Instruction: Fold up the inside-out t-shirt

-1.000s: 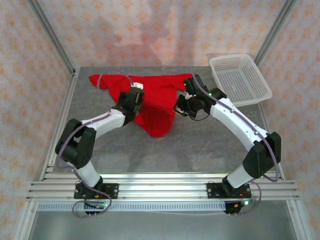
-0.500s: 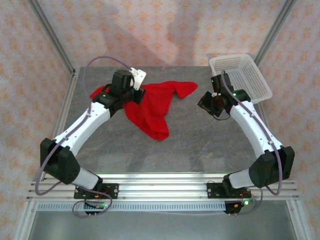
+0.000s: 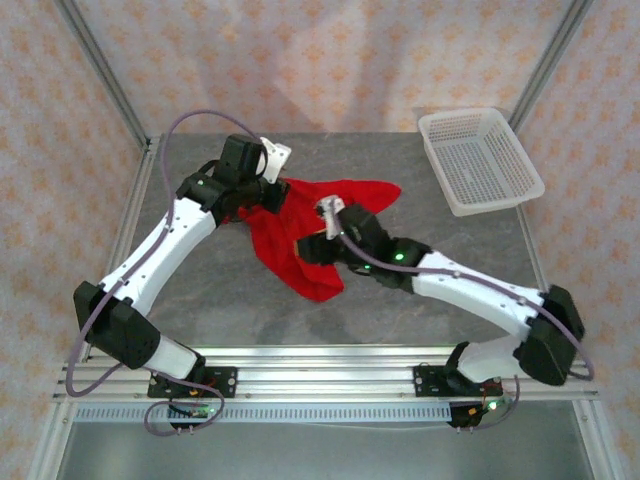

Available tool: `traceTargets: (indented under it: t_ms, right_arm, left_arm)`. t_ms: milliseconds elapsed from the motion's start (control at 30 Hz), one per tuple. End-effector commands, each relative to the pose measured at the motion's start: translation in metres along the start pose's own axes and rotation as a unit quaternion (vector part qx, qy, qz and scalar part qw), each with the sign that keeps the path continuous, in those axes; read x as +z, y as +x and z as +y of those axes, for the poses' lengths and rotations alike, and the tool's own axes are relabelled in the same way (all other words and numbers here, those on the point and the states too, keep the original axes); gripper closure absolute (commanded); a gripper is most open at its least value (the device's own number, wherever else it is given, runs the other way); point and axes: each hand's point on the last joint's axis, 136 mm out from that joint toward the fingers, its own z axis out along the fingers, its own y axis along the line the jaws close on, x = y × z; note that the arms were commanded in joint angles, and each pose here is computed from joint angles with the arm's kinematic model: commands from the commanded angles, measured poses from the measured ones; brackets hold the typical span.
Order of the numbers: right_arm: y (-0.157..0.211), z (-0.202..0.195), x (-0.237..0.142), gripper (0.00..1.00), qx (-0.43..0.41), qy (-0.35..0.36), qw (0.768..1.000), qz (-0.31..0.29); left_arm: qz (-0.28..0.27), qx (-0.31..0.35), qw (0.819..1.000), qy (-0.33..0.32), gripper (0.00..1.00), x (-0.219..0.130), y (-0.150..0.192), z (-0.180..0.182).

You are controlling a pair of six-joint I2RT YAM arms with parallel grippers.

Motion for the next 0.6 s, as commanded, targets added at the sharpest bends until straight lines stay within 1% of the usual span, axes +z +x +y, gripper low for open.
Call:
traceTargets:
  t_ms: [0,33,67,100,133,200,233,267,333,400,467,500,533,567]
  right_arm:
    - [-0.035,0.011,0.019,0.37,-0.093,0.003,0.992,-0.084]
    - [-0.031,0.007,0.029,0.37,-0.112,0.016,0.991,-0.076]
    - [-0.031,-0.003,0.037,0.38,-0.119,0.048,0.989,-0.074]
    - [-0.029,-0.018,0.044,0.41,-0.121,0.089,0.986,-0.070]
    - [-0.029,-0.038,0.048,0.45,-0.127,0.147,0.979,-0.068]
    - [-0.036,-0.086,0.036,0.55,-0.126,0.294,0.943,-0.089]
    - [-0.040,-0.107,0.025,0.57,-0.130,0.357,0.920,-0.100]
    - [-0.041,-0.124,0.015,0.57,-0.132,0.397,0.903,-0.102]
    - [-0.037,-0.155,0.001,0.55,-0.111,0.432,0.891,-0.082]
    - [-0.022,-0.189,-0.011,0.48,-0.063,0.458,0.886,-0.048]
    - [-0.006,-0.213,-0.017,0.43,-0.025,0.474,0.880,-0.009]
    - [0.000,-0.212,-0.015,0.41,-0.021,0.463,0.886,0.008]
    - [0.003,-0.205,-0.013,0.40,-0.019,0.439,0.898,0.022]
    - [0.007,-0.190,-0.010,0.39,-0.008,0.399,0.916,0.030]
  left_arm:
    - [0.009,-0.024,1.000,0.001,1.00,-0.001,0.000,-0.002]
    - [0.005,-0.029,1.000,0.001,1.00,-0.001,-0.001,-0.002]
    - [0.003,-0.032,0.999,0.001,1.00,-0.001,-0.003,-0.002]
    - [0.002,-0.036,0.999,0.000,1.00,-0.001,-0.003,-0.001]
    - [0.002,-0.038,0.999,-0.001,1.00,0.000,-0.004,-0.001]
    - [0.007,-0.037,0.999,-0.003,1.00,-0.001,-0.004,0.000]
    - [0.010,-0.035,0.999,-0.006,1.00,-0.001,-0.003,0.001]
    - [0.013,-0.031,0.999,-0.008,1.00,-0.002,-0.002,0.001]
    - [0.019,-0.024,1.000,-0.003,1.00,-0.005,0.001,-0.001]
    - [0.028,-0.017,0.999,0.020,1.00,-0.004,0.004,-0.008]
    - [0.051,-0.016,0.996,0.068,1.00,0.000,0.013,-0.024]
    - [0.063,-0.020,0.994,0.087,1.00,0.002,0.018,-0.030]
    - [0.079,-0.030,0.991,0.102,1.00,0.006,0.024,-0.034]
    - [0.094,-0.044,0.989,0.106,1.00,0.010,0.029,-0.036]
